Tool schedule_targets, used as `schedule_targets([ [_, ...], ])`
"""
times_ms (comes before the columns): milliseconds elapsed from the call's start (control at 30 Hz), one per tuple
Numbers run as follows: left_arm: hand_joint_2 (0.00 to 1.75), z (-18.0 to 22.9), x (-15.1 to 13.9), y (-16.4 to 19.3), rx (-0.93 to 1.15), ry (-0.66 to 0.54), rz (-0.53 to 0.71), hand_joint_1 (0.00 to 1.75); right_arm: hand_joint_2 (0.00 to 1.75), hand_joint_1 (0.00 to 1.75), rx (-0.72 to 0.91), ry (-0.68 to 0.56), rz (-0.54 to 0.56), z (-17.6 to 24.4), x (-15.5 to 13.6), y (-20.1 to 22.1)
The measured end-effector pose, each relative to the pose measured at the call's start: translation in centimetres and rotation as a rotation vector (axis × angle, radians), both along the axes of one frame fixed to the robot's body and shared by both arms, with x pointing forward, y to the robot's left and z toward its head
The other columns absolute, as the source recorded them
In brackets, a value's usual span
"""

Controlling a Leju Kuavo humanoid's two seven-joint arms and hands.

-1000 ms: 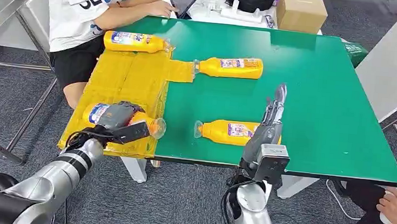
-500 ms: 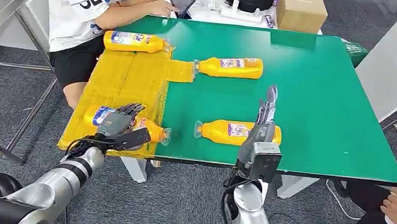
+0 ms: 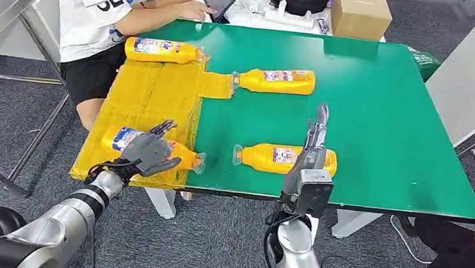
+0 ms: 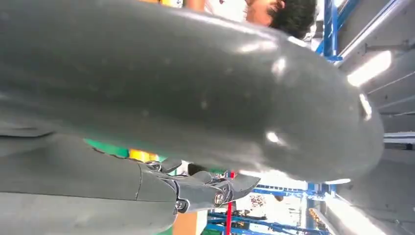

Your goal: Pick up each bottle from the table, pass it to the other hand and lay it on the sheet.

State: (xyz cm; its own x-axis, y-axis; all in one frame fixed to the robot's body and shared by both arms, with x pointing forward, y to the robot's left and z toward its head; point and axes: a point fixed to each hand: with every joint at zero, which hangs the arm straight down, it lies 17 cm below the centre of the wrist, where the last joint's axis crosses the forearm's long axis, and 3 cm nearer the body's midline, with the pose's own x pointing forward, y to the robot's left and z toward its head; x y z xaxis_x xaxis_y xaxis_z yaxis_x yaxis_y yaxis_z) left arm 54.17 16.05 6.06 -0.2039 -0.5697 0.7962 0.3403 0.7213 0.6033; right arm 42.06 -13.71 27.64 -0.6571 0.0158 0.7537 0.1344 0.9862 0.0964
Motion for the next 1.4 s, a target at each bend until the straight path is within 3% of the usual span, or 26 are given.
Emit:
schedule_targets([
  [333,0.0,0.7,0.1,0.3,-0.119,0.006,0.044,0.0,0.0,0.0,-0.002,0.012,0.0,-0.5,0.1,0.1],
  [367,0.0,1.3,0.3,0.5,-0.149,-0.016,0.058,0.0,1.75,0.0,-0.007,0.011,-0.001,-0.4,0.1,0.1],
  [400,1.75,2.3,0.5,1.0,-0.21,-0.055,0.09,0.0,1.75,0.0,-0.023,0.008,-0.004,-0.4,0.1,0.3],
  [533,1.75,7.6,1.3,6.5,-0.479,-0.275,0.379,0.0,1.75,0.0,-0.256,0.063,-0.008,-1.8,1.0,3.0],
  [633,1.75,12.9,0.3,11.5,-0.355,-0.55,0.604,0.0,1.75,0.0,-0.477,0.128,-0.016,-4.5,2.4,4.5],
  [733,1.75,18.6,-2.0,13.2,-0.146,-0.813,0.656,0.0,1.75,0.0,-0.703,0.195,-0.039,-7.7,4.2,4.3],
  [867,1.75,22.1,-4.6,15.7,-0.122,-0.94,0.718,0.0,1.75,0.0,-0.931,0.313,-0.083,-12.0,6.4,1.4],
  [1000,1.75,22.8,-6.0,18.0,-0.209,-0.956,0.776,0.0,1.75,0.0,-1.009,0.38,-0.083,-14.1,7.3,-0.5],
  [1100,1.75,19.6,-5.5,18.1,-0.526,-0.784,0.721,0.0,1.75,0.0,-1.104,0.513,-0.077,-17.4,8.0,-3.7],
  [1233,1.75,16.0,-6.0,14.1,-0.584,-0.655,0.581,0.0,1.75,0.0,-1.202,0.597,-0.091,-19.5,8.5,-8.1],
  [1400,1.75,15.1,-6.2,9.9,-0.596,-0.602,0.478,0.0,1.75,0.0,-1.267,0.681,-0.06,-21.6,9.1,-10.6],
])
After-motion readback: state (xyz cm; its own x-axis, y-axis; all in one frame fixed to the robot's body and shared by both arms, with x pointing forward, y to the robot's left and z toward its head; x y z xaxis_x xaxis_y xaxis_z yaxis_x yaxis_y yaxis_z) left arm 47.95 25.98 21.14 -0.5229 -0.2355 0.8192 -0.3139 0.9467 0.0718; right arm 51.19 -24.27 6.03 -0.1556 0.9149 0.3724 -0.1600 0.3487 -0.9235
